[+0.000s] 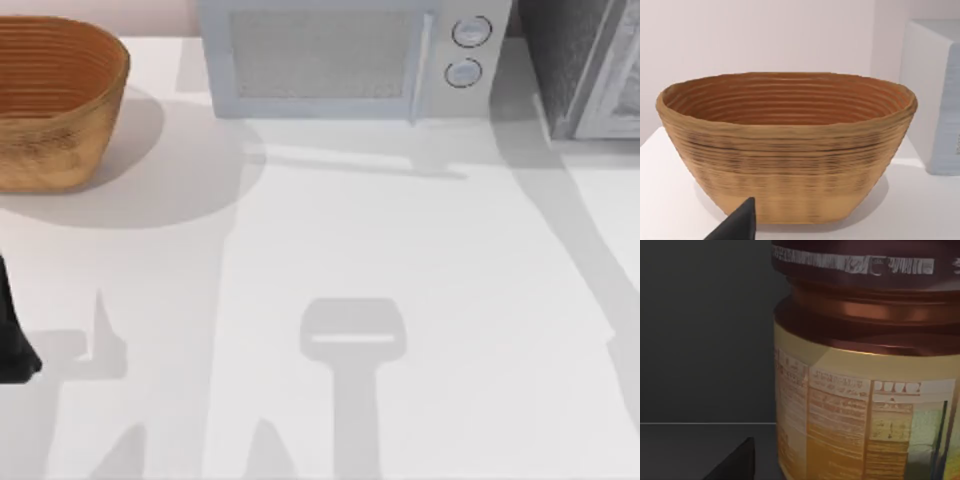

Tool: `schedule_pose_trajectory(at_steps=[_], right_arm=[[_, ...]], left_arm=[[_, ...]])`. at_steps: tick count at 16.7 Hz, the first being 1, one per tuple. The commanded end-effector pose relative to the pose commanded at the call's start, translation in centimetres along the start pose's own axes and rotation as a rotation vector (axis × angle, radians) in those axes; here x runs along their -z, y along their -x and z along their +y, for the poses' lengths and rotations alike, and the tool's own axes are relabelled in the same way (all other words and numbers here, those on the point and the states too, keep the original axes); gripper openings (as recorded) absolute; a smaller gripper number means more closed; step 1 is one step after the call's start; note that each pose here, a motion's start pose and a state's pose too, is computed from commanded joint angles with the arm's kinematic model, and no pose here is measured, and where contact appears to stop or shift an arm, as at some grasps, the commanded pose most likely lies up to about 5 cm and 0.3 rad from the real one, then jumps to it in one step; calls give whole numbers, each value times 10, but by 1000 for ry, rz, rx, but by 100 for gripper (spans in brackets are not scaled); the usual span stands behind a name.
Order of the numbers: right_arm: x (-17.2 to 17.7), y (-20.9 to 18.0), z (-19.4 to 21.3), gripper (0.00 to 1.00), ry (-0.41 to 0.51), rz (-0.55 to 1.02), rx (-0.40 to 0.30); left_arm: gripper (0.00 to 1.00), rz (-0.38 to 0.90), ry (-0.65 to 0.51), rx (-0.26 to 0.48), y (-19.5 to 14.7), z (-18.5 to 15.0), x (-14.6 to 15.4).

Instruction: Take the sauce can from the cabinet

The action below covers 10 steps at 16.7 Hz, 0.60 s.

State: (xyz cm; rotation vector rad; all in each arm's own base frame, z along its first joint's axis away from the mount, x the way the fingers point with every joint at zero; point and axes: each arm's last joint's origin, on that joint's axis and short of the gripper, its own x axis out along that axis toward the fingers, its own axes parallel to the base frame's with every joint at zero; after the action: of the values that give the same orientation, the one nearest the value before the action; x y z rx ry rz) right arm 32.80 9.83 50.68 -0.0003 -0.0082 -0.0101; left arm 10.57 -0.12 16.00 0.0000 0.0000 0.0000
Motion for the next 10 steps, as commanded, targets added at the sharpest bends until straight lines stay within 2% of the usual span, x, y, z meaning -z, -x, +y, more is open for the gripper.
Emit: schedule_pose_trajectory(at_steps=[6,10], right_arm=[[0,-4,0,100,0,2,1],[-2,-27,2,100,0,-1,0]], left_arm=[[100,0,0,0,0,0,0],[100,0,0,0,0,0,0]])
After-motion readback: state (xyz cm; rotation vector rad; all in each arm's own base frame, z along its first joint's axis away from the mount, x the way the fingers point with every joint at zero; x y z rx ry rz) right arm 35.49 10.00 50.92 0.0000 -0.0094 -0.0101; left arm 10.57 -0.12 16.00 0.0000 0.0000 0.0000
